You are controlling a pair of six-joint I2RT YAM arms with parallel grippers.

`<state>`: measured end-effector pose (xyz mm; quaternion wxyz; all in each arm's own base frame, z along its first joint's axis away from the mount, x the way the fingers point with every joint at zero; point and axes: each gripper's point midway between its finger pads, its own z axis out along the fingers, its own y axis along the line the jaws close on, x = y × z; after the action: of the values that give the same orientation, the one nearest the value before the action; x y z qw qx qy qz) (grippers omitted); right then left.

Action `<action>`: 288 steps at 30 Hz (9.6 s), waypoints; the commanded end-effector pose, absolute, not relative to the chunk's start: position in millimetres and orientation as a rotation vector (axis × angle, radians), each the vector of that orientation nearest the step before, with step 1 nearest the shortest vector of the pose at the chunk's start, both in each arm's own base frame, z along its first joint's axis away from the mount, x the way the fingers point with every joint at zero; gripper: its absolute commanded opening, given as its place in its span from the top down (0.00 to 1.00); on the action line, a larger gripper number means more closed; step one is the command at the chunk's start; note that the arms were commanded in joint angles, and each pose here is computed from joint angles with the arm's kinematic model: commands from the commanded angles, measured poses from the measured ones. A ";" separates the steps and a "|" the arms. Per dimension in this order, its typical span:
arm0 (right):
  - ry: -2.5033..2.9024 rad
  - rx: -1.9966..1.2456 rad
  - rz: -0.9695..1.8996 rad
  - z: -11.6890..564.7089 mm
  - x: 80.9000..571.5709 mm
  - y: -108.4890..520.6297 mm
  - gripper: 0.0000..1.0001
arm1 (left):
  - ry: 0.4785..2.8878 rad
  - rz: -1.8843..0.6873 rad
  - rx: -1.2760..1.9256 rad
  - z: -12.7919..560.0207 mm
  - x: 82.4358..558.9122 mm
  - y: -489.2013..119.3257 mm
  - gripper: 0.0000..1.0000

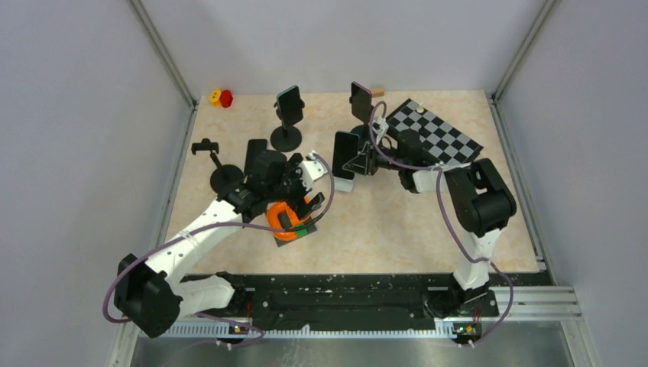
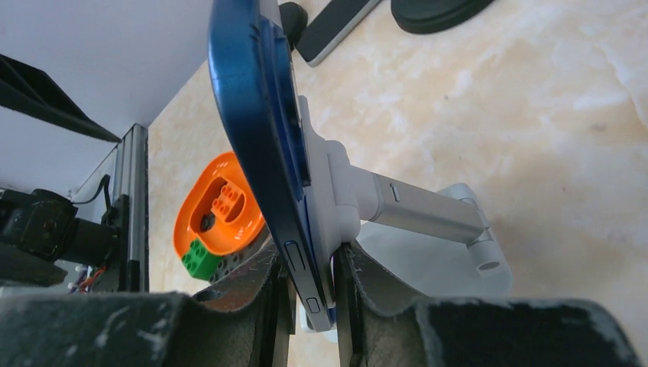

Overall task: Place the phone on the phone stand
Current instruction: Move the phone stand with the phone to the center of the board, then pick up the phone stand at the center of the board, then place the phone stand at the center of the board, then pick up the phone at the center of the board.

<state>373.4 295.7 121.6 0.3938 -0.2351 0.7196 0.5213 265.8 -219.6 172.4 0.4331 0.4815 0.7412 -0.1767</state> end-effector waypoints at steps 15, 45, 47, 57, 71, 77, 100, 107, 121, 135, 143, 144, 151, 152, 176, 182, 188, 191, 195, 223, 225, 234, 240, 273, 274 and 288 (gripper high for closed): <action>1.678 -0.782 1.282 135.5 431.3 349.5 1.00 | 1.813 -0.407 1.138 189.3 284.0 -215.0 0.01; 1.725 -0.792 1.350 113.4 437.4 371.4 0.85 | 1.817 -0.401 1.127 191.7 281.5 -207.8 0.01; 1.745 -0.793 1.340 110.2 436.2 369.4 0.78 | 1.816 -0.403 1.129 191.1 280.5 -207.7 0.01; 1.780 -0.793 1.288 112.7 429.5 360.9 0.54 | 1.801 -0.403 1.130 193.1 275.0 -204.7 0.01; 1.832 -0.850 1.199 117.1 387.3 344.6 0.35 | 1.886 -0.299 0.928 202.0 302.8 -176.5 0.01; 1.906 -0.932 1.118 100.5 352.9 332.4 0.32 | 1.967 -0.211 0.717 213.6 325.6 -144.2 0.01; 1.882 -1.049 0.912 113.1 346.0 301.4 0.31 | 1.940 -0.110 0.542 247.3 327.5 -99.5 0.01; 1.873 -0.987 0.865 146.3 349.6 273.4 0.31 | 1.975 0.058 0.389 270.2 334.5 -56.5 0.01; 1.746 -0.958 0.792 194.9 338.7 242.4 0.29 | 2.100 0.298 0.172 297.8 354.7 54.6 0.01; 1.827 -0.990 0.903 163.2 331.9 250.8 0.29 | 2.242 0.393 0.138 256.0 372.7 116.3 0.07; 1.829 -0.998 0.898 161.5 331.5 250.1 0.30 | 2.305 0.370 0.159 237.5 392.7 127.5 0.25; 1.830 -1.000 0.899 161.1 331.1 250.1 0.30 | 2.316 0.370 0.158 234.5 394.2 128.8 0.27; 1.834 -1.006 0.906 159.1 330.5 250.6 0.30 | 2.329 0.319 0.149 224.6 402.3 131.2 0.46; 1.835 -1.006 0.906 158.9 330.6 250.7 0.30 | 2.329 0.309 0.149 224.0 402.8 130.5 0.49; 1.850 -1.009 0.880 156.2 334.2 248.5 0.30 | 2.205 0.035 0.214 273.5 376.4 75.7 1.00; 1.850 -1.010 0.858 157.7 336.4 246.5 0.30 | 2.128 -0.082 0.282 303.8 354.1 36.8 1.00; 1.828 -0.990 0.815 169.3 341.2 238.5 0.29 | 2.074 -0.166 0.424 320.4 331.4 -27.8 1.00; 1.817 -0.957 0.773 177.6 347.5 227.8 0.28 | 2.032 -0.235 0.516 330.1 321.5 -70.7 1.00; 1.818 -0.878 0.731 190.5 359.2 204.7 0.26 | 1.966 -0.339 0.618 341.6 314.3 -119.6 1.00; 1.836 -0.309 0.278 238.1 350.7 49.5 0.01 | 1.855 -0.523 1.045 258.7 318.7 -358.3 1.00; 1.856 -0.318 0.298 232.9 351.5 52.2 0.01 | 1.863 -0.497 1.031 249.4 319.2 -359.9 1.00; 1.847 -0.349 0.343 230.4 348.0 59.9 0.01 | 1.908 -0.492 1.054 226.7 304.7 -370.6 0.70; 1.827 -0.378 0.354 232.3 344.1 63.5 0.01 | 1.911 -0.498 1.048 229.5 299.7 -366.6 0.23; 1.765 -0.374 0.360 250.2 337.7 66.2 0.01 | 2.144 -0.269 0.382 209.4 361.1 -98.0 0.01; 1.780 -0.372 0.365 248.2 338.1 66.3 0.01 | 2.162 -0.265 0.338 204.2 367.5 -89.4 0.01; 1.759 -0.409 0.402 249.3 334.3 73.5 0.01 | 2.392 -0.099 0.034 109.7 459.5 -28.3 0.01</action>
<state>331.8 68.9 222.5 0.5759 -0.1660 0.7833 0.1648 418.7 -36.2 95.2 0.3282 0.0360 0.9422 -0.0577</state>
